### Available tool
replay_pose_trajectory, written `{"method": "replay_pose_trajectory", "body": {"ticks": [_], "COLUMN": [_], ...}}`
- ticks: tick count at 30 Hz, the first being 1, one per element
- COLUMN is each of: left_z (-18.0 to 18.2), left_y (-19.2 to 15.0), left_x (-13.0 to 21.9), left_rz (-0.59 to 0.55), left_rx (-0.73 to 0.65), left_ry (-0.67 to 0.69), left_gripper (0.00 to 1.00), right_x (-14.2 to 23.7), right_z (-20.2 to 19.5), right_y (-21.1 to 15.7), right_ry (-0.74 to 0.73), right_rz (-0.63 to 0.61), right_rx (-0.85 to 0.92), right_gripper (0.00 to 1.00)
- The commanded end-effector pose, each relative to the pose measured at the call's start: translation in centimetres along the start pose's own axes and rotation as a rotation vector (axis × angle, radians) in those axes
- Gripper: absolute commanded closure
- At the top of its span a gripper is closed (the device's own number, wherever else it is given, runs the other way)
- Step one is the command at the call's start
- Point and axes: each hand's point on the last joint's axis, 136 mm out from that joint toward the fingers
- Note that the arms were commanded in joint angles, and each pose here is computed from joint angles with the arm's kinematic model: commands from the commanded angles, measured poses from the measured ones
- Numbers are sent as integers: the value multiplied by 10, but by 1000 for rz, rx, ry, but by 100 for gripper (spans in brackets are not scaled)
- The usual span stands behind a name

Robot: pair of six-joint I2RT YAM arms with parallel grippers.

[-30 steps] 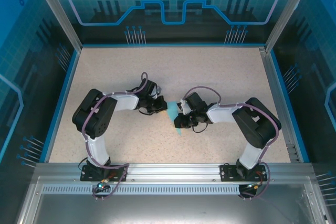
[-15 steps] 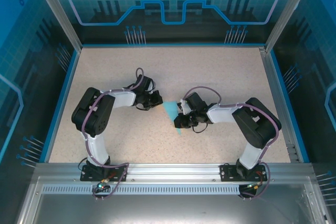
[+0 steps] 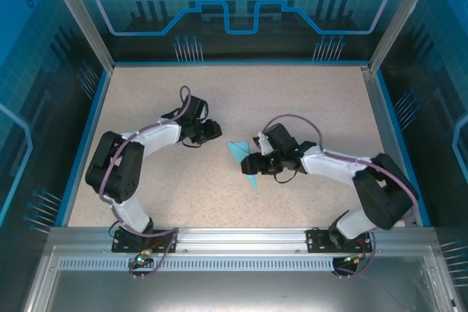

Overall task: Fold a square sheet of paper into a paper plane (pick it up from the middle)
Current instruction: Fold the wing for the fifth time at the center of the table, then turn over a paper plane at the center of the table.

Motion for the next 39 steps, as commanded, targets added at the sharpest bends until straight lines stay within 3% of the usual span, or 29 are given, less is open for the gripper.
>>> {"method": "replay_pose_trajectory", "body": {"ticks": [1,8,14,23,31,39], "left_z": [0,-21,-46,-60,-60,-66], "left_y": [-11,-43,-76,-98,-100,-108], "left_x": [17,18,9,-14,-27,-31], "left_rz": [33,94,139,162,178,216], "left_rx": [-9,-46,-114,-250,-286,-301], "left_ry": [68,158,238,453,503,464], "left_gripper": [59,44,36,36,40,31], "right_x": [29,72,88,93,100,103], "right_z": [-18,-90,-127,-139,-138,-140], "right_y": [14,27,24,14,12,12], "right_ry": [-106,-299,-355,-357,-365,-378], "right_rz": [-85,-273,-331,-333,-347,-353], "right_rx": [-14,-143,-243,-309,-310,-309], "right_gripper": [30,11,4,0,1,1]}}
Point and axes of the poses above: each hand's point on the last joint's axis, 136 mm out from that joint toward the fingers, its own x axis back along the fingers, its own z axis along the line the jaws close on, y = z × x, and after that the axes turned 2 degrees about -x, right-handed
